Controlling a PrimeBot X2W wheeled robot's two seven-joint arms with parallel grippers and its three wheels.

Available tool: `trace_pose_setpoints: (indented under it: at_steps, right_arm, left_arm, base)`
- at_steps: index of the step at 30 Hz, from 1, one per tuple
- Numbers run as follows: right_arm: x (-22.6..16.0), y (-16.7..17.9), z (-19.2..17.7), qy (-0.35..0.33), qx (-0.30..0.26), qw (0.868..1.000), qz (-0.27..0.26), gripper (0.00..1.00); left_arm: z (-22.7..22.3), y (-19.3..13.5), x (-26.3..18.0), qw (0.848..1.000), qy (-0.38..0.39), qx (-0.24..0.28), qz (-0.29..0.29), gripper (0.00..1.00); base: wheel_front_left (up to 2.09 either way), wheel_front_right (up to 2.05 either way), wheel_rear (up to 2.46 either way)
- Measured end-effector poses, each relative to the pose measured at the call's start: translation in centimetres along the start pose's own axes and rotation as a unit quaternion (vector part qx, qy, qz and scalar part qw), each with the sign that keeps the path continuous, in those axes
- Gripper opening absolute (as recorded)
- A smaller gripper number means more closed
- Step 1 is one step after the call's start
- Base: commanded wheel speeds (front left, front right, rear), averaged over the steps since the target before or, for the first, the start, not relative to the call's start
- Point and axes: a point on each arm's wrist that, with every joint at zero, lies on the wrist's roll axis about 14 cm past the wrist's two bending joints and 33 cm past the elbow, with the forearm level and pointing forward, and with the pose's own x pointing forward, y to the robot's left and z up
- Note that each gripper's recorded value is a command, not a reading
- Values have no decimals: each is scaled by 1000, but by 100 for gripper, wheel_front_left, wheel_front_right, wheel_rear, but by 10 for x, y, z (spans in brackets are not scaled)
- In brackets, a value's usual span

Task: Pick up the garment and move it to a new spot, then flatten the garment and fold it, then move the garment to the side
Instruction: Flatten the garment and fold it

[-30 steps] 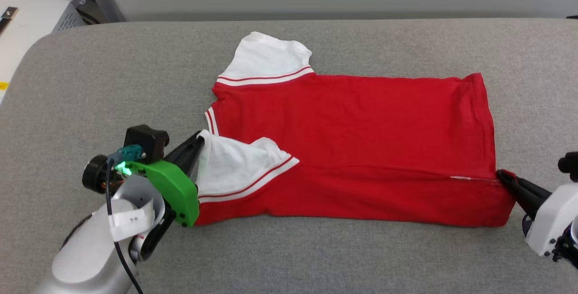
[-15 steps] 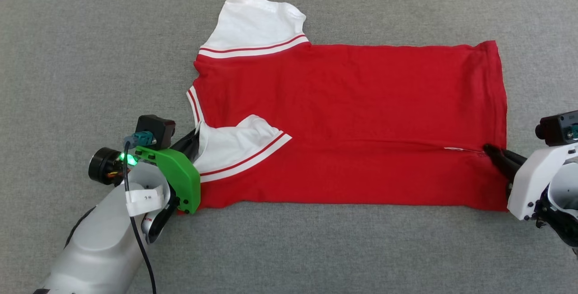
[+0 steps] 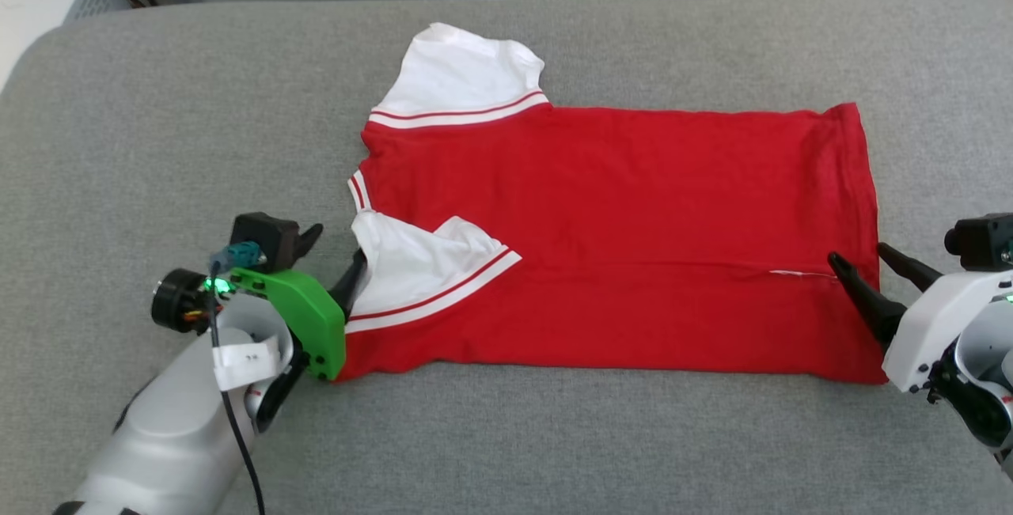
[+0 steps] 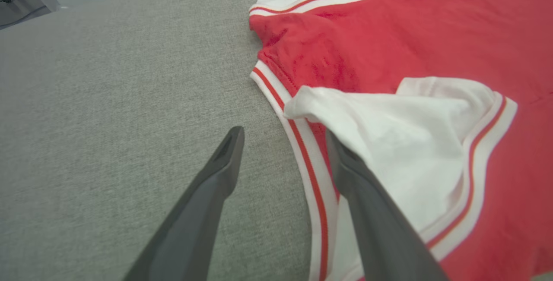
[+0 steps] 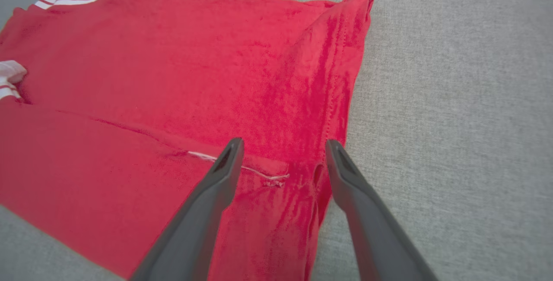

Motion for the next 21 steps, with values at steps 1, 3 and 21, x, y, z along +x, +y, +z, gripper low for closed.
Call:
trace_pose_setpoints:
  at_steps: [1,3,21]
  right_arm:
    - [-2,2,2,-6,-1,1000,2,100]
    - [-9,5,4,-20,-1,1000,5,100]
    - [-40,22,20,-46,-18,999,23,100]
  left_arm:
    - [6,3,-2,1000,-7,3,3,100]
    - [26,11,-7,999,-27,16,9,100]
    - [28,-7,-50,977,210,-8,-46,100]
  base:
    - [0,0,0]
    - [0,0,0]
    - [0,0,0]
